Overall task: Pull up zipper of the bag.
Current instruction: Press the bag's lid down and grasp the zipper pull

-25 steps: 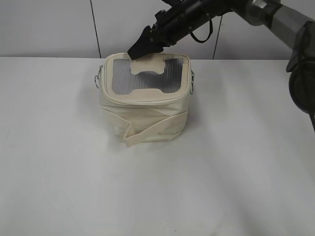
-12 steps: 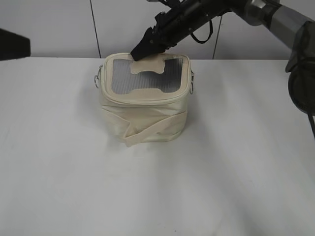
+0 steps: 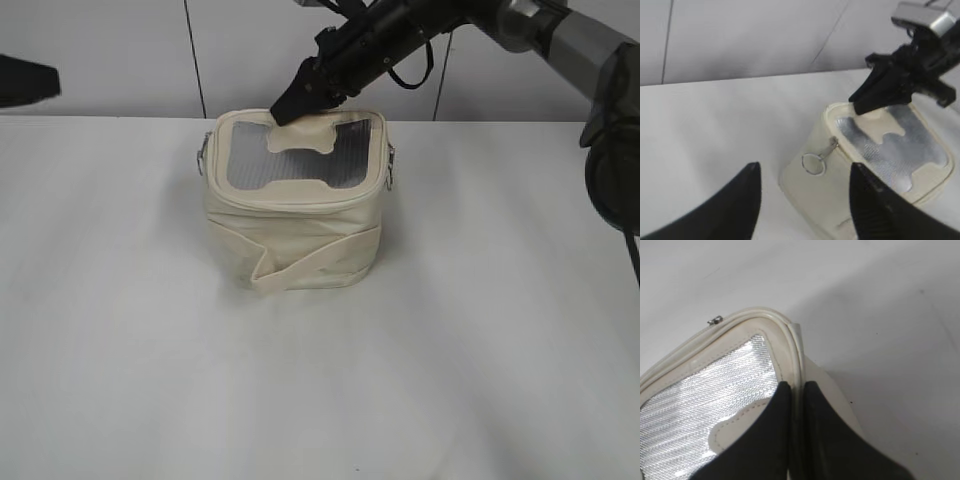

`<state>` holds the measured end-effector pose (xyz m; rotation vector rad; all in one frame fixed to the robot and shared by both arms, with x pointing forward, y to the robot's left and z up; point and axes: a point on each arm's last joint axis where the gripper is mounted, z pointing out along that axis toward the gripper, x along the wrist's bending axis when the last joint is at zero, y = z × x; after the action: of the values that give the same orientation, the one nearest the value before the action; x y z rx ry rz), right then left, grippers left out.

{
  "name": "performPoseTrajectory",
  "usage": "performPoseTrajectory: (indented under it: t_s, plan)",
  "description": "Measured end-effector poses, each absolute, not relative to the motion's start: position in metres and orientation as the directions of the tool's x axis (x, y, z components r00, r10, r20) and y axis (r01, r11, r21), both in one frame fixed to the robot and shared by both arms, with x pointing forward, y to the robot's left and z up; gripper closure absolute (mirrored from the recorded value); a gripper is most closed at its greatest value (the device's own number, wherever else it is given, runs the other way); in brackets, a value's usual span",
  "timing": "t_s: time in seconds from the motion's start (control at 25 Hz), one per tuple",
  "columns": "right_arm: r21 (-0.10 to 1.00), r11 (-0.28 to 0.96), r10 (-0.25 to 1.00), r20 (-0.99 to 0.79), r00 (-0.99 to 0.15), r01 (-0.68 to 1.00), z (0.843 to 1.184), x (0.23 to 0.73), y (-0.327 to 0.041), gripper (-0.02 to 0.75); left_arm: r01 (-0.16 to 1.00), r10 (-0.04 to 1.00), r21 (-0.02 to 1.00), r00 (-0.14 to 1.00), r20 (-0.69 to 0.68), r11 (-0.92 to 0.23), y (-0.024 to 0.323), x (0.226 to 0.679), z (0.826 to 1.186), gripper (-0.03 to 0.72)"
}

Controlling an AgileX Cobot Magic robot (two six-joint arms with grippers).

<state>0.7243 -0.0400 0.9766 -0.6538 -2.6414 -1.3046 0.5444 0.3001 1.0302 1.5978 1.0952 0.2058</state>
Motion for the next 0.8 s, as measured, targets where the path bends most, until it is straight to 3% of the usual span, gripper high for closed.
performPoseTrajectory:
  t_s: [0.12,0.2,0.48,0.8]
  plan:
    - [0.725,0.531,0.329,0.301,-0.895,0.439,0.977,0.724,-0.040,0.689,0.488,0.690,0.870,0.652,-0.314,-0.066,0.293,0.562,0.998,0.186]
    - [0.723,0.530,0.331,0.304,-0.893,0.443,0.977,0.724,-0.040,0.689,0.459,0.663,0.874,0.705,-0.250,-0.159,0.280,0.574,0.979,0.148]
    - [0.721,0.527,0.335,0.310,-0.890,0.450,0.977,0.724,-0.039,0.689,0.294,0.558,0.840,0.830,0.013,-0.456,0.228,0.609,0.942,0.130]
    - [0.723,0.522,0.332,0.318,-0.888,0.454,0.977,0.724,-0.039,0.691,0.188,0.467,0.796,0.875,0.131,-0.576,0.198,0.629,0.933,0.154]
